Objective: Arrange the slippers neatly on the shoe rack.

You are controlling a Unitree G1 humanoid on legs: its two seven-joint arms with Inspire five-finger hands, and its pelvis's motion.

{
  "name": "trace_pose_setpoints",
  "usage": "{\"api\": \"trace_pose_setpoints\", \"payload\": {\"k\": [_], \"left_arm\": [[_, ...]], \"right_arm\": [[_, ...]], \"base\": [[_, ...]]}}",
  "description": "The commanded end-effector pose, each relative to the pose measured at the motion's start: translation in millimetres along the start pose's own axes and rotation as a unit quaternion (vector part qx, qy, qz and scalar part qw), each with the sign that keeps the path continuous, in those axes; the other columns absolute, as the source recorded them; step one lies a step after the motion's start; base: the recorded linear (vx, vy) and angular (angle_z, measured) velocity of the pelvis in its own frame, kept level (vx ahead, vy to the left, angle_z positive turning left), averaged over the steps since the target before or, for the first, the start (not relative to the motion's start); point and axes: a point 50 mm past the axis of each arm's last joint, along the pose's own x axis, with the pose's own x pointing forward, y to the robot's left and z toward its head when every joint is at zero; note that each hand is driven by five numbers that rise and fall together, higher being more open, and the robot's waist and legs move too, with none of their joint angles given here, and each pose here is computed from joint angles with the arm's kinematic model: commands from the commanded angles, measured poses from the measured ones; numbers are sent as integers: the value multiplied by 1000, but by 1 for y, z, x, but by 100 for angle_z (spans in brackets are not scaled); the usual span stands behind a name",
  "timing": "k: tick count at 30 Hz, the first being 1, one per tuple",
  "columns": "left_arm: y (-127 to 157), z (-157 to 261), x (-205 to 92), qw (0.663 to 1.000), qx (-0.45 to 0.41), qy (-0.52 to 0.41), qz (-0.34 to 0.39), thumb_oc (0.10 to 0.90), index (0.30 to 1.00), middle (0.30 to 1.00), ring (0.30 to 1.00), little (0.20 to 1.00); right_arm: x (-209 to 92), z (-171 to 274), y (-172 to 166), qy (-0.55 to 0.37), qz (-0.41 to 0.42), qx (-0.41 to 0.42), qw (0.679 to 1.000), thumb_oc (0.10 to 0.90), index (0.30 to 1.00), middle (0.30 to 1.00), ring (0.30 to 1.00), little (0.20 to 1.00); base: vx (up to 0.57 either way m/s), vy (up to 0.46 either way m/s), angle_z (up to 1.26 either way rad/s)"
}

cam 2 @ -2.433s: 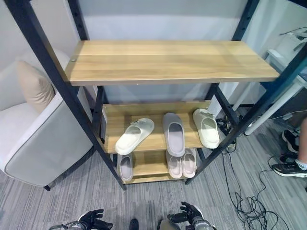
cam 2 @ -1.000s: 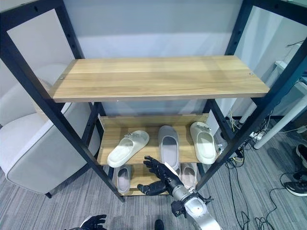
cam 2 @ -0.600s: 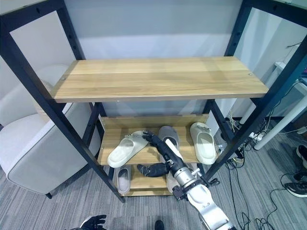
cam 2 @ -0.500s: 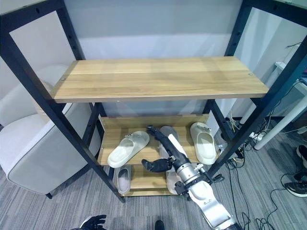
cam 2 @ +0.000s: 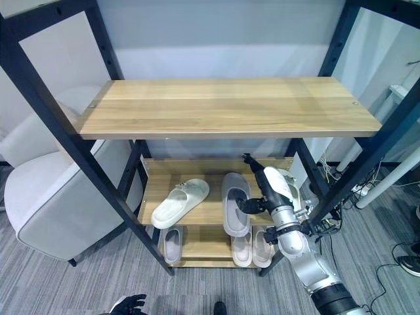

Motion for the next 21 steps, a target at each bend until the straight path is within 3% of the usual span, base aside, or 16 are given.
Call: {"api": "trace_pose_setpoints", "payload": {"k": [1, 7, 14, 15, 17, 18, 21], "left_arm": [[-31, -8, -2, 999, 19, 17, -41, 800, 900, 900, 900, 900], [-29, -8, -2, 999, 30, 19, -41, 800, 900, 900, 900, 900], [-28, -5, -1, 998, 44, 15, -40, 800, 900, 900, 900, 900], [-27, -5, -1, 998, 44, 14, -40, 800, 900, 900, 900, 900], [-27, -5, -1, 998, 44, 14, -40, 800, 900, 900, 900, 900], [-27, -5, -1, 998, 45, 14, -38, 800, 900, 900, 900, 900], [-27, -5, -1, 998, 45, 15, -39, 800, 900, 900, 900, 900]], "right_arm": [[29, 34, -56, -84, -129, -11, 988, 800, 900, 900, 900, 900], [40, 24, -58, -55, -134, -40, 989, 800, 900, 900, 900, 900], [59, 18, -49, -24, -119, -5, 993, 800, 900, 900, 900, 900], [61, 18, -48, -20, -116, -4, 993, 640, 660, 660, 660, 660], [63, 15, -47, -12, -111, -5, 994, 499, 448, 448, 448, 448], [64, 13, -44, -5, -103, 1, 995, 400, 300, 300, 300, 300], [63, 10, -40, 2, -92, 5, 996, 400, 300, 300, 300, 300]], "base": [[6, 8, 3], [20, 6, 3], [9, 6, 6], [0, 0, 0], [0, 0, 0], [31, 4, -1], [11, 2, 0]]}}
